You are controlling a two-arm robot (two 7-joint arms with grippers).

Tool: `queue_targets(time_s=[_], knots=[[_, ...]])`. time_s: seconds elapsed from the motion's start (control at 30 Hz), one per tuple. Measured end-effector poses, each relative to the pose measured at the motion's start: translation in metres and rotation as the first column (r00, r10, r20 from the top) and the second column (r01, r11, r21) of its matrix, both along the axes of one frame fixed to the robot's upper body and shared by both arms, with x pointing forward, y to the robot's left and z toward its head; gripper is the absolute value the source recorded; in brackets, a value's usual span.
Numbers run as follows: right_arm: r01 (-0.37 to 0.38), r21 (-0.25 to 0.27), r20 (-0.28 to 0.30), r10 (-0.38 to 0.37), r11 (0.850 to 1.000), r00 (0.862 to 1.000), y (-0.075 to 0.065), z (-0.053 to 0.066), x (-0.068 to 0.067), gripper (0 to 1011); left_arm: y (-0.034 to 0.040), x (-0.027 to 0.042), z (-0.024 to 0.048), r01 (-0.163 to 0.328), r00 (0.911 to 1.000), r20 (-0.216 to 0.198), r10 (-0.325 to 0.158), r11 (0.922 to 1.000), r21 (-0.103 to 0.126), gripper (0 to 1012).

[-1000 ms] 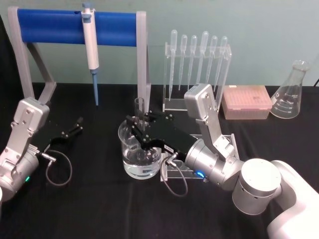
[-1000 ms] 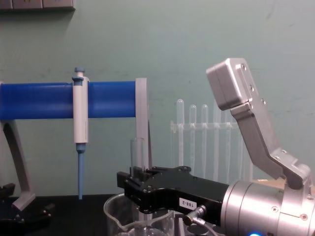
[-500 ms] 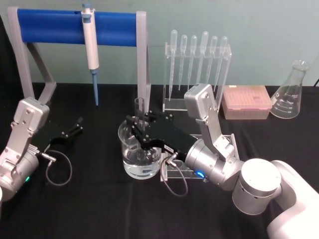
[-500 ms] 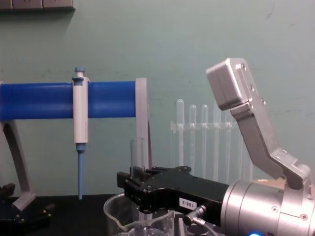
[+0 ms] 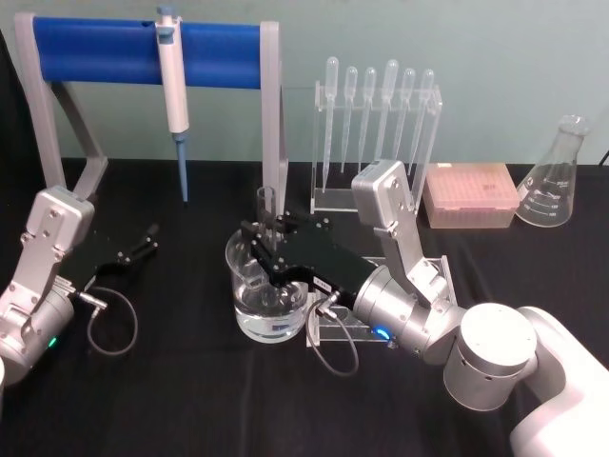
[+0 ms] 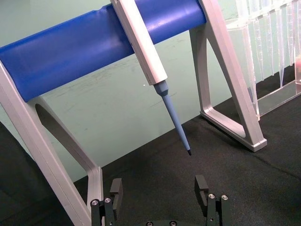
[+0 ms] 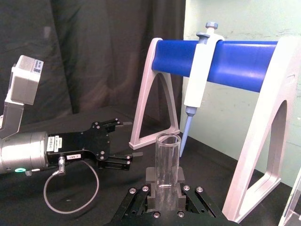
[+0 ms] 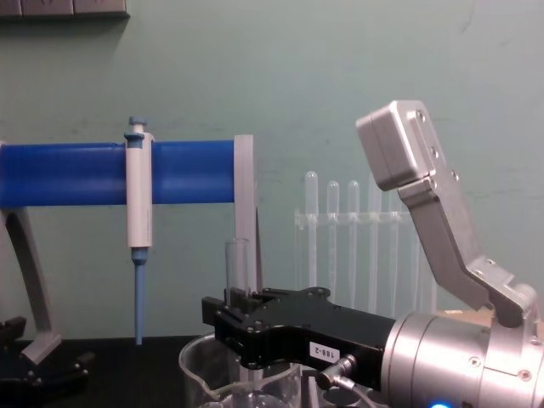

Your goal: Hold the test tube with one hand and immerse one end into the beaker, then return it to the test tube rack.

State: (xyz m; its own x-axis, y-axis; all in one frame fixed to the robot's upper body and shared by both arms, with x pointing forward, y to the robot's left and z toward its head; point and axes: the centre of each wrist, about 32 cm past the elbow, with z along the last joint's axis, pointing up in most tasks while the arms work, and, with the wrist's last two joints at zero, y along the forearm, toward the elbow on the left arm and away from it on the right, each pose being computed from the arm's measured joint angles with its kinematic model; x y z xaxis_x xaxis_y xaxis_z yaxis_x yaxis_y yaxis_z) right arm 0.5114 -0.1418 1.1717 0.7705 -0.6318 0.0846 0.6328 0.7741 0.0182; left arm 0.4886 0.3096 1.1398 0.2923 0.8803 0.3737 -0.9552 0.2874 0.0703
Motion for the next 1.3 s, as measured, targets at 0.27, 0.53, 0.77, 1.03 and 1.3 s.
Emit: queue_targets(time_s=[0.27, 0.53, 0.77, 1.03, 1.3], knots=[[0.0, 0.0, 0.0, 0.0, 1.0, 1.0, 0.0, 0.0, 0.0, 228, 0.0, 0.0, 0.0, 0.0, 1.0, 0.0, 0.0, 1.0, 0.0, 1000], [0.0, 0.0, 0.0, 0.0, 1.0, 1.0, 0.0, 0.0, 0.0, 228, 0.0, 0.0, 0.0, 0.0, 1.0, 0.0, 0.0, 1.0, 0.0, 1000], [0.0, 0.0, 0.0, 0.0, 1.0, 1.0, 0.0, 0.0, 0.0, 228, 0.0, 0.0, 0.0, 0.0, 1.0, 0.0, 0.0, 1.0, 0.0, 1000], [0.0, 0.0, 0.0, 0.0, 1.0, 1.0, 0.0, 0.0, 0.0, 228, 0.0, 0.0, 0.0, 0.0, 1.0, 0.0, 0.0, 1.0, 0.0, 1000], [0.0, 0.0, 0.0, 0.0, 1.0, 1.0, 0.0, 0.0, 0.0, 228, 0.0, 0.0, 0.0, 0.0, 1.0, 0.0, 0.0, 1.0, 0.0, 1000]])
